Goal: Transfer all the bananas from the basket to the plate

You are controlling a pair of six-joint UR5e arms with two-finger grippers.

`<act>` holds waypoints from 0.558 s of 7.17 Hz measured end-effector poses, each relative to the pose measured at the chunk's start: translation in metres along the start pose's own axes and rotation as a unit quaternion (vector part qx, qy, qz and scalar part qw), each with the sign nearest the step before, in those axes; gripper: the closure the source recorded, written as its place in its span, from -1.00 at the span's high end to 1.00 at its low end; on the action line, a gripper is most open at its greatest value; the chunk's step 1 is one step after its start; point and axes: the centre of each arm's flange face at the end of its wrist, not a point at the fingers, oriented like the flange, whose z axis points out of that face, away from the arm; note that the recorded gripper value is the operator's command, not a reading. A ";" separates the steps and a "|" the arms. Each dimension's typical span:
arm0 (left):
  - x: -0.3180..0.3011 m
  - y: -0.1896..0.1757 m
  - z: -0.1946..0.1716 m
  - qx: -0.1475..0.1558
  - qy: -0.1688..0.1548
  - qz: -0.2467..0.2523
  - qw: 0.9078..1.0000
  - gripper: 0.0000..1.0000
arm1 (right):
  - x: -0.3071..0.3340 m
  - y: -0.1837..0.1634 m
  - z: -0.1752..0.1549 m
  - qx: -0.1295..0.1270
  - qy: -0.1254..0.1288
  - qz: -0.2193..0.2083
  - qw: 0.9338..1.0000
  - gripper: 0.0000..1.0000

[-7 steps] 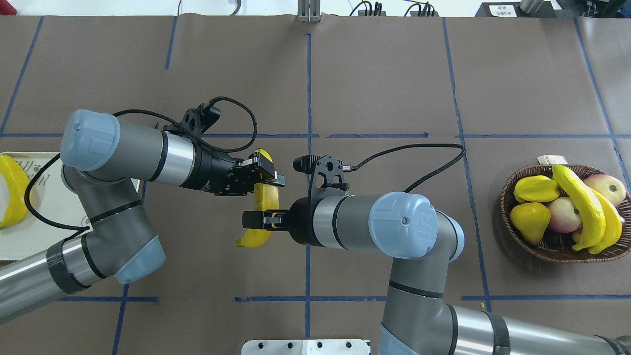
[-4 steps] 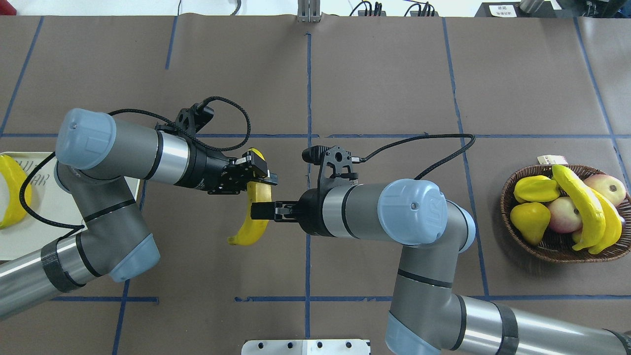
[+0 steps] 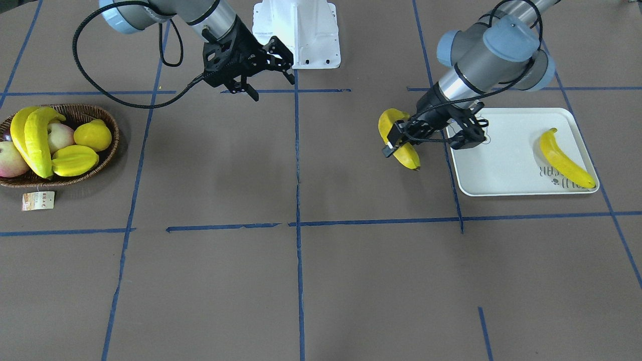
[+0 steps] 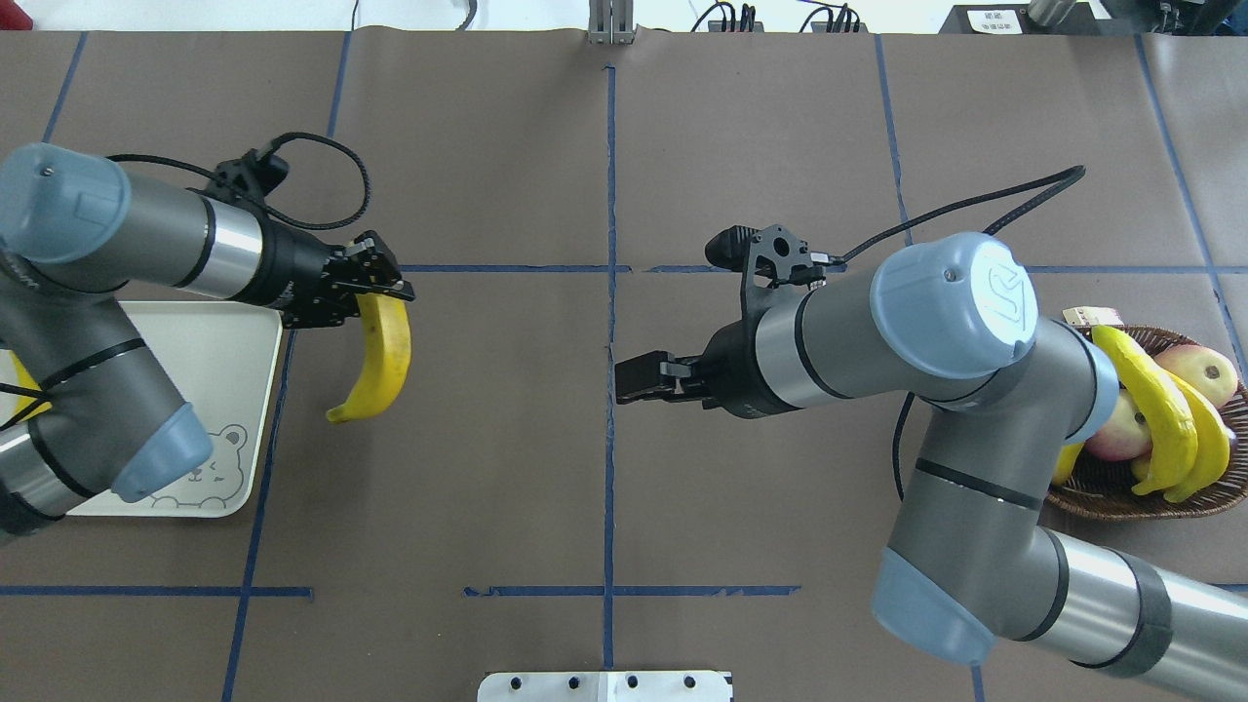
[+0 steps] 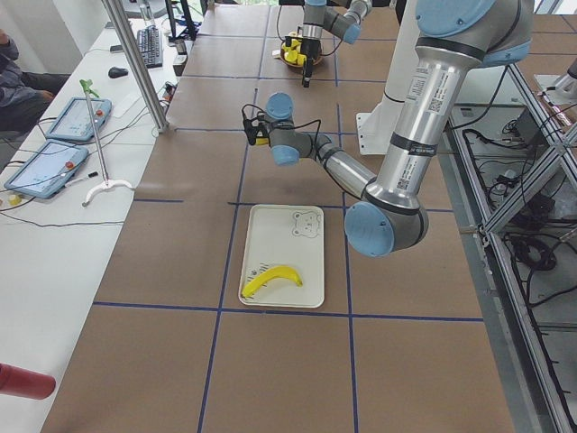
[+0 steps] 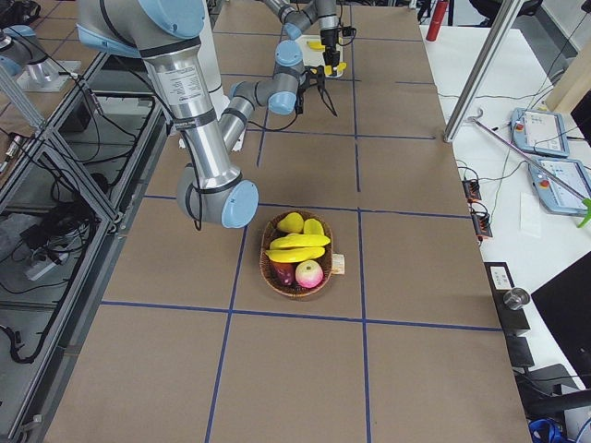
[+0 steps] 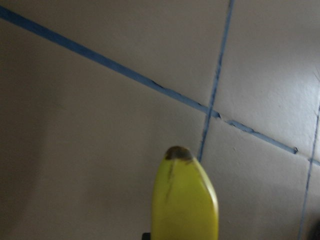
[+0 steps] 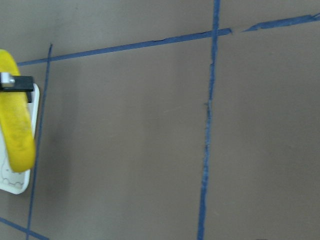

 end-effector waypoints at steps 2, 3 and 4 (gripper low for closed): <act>-0.085 -0.039 -0.028 0.037 -0.059 -0.055 0.996 -1.00 | 0.027 -0.018 -0.002 -0.010 0.065 -0.022 0.998 1.00; -0.121 -0.054 -0.037 0.052 -0.082 -0.079 0.992 -0.99 | 0.044 -0.027 -0.004 -0.014 0.087 -0.035 0.995 1.00; -0.155 -0.069 -0.043 0.065 -0.103 -0.102 0.987 -0.95 | 0.062 -0.035 -0.010 -0.019 0.101 -0.043 0.994 1.00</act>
